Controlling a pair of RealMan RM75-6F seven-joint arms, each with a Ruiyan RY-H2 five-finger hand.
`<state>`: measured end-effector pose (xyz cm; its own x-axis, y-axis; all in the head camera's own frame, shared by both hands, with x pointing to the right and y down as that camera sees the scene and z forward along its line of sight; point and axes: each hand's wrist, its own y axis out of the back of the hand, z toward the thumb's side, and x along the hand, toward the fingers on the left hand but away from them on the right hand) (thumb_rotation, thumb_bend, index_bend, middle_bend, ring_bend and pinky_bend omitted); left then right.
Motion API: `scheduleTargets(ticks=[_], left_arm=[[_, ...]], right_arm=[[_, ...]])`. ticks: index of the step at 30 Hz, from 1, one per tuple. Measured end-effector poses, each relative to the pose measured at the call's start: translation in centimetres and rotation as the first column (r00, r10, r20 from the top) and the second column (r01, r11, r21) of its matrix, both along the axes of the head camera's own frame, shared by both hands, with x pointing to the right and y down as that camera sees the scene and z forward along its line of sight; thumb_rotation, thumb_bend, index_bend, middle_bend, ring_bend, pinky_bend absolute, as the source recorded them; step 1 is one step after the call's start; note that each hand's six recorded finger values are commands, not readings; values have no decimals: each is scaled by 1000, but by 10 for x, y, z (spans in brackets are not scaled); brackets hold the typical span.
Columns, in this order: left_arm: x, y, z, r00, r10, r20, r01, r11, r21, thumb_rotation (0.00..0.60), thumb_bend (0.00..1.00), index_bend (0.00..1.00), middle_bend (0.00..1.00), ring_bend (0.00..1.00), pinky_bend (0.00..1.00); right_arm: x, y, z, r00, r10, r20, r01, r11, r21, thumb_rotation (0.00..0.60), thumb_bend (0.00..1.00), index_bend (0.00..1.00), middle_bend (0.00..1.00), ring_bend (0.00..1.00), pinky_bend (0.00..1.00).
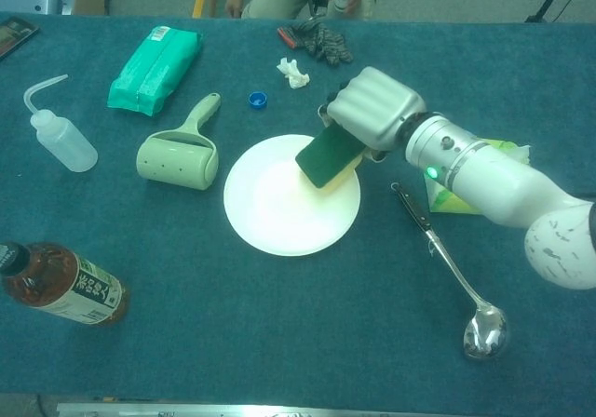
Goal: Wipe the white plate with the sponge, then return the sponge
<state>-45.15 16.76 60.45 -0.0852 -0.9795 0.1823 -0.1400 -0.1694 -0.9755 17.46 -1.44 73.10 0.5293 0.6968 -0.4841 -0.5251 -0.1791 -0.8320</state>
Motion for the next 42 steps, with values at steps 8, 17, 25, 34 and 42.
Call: scheduleTargets(ticks=[8,17,25,34,42], left_arm=[[3,-3,-1,1000,11,6,-11,1000,-2,600,366,278,165,37,22],[3,-5,-1,1000,15,12,-15,1000,-5,600,365,278,165,38,22],[7,-9,0,1000,27,12,-27,1000,-5,600,366,278,165,38,22],[8,-8,7,1000,26,6,-26,999,-28,600,366,278,165,38,22],[12,-11,10,999,36,4,-35,999,-32,600,366,278,165,37,22]], right_arm=[[31,-12,-33,987,127,96,-125,992,-25,600,247,431,331,283,577],[88,-17,-61,942,297,157,-289,955,-68,600,242,431,329,283,577],[120,-5,-62,913,375,163,-356,925,-133,600,237,431,326,282,576],[158,0,-61,893,440,93,-427,895,-128,600,238,431,310,259,540],[183,13,-53,879,476,26,-465,868,-173,600,187,208,201,164,474]])
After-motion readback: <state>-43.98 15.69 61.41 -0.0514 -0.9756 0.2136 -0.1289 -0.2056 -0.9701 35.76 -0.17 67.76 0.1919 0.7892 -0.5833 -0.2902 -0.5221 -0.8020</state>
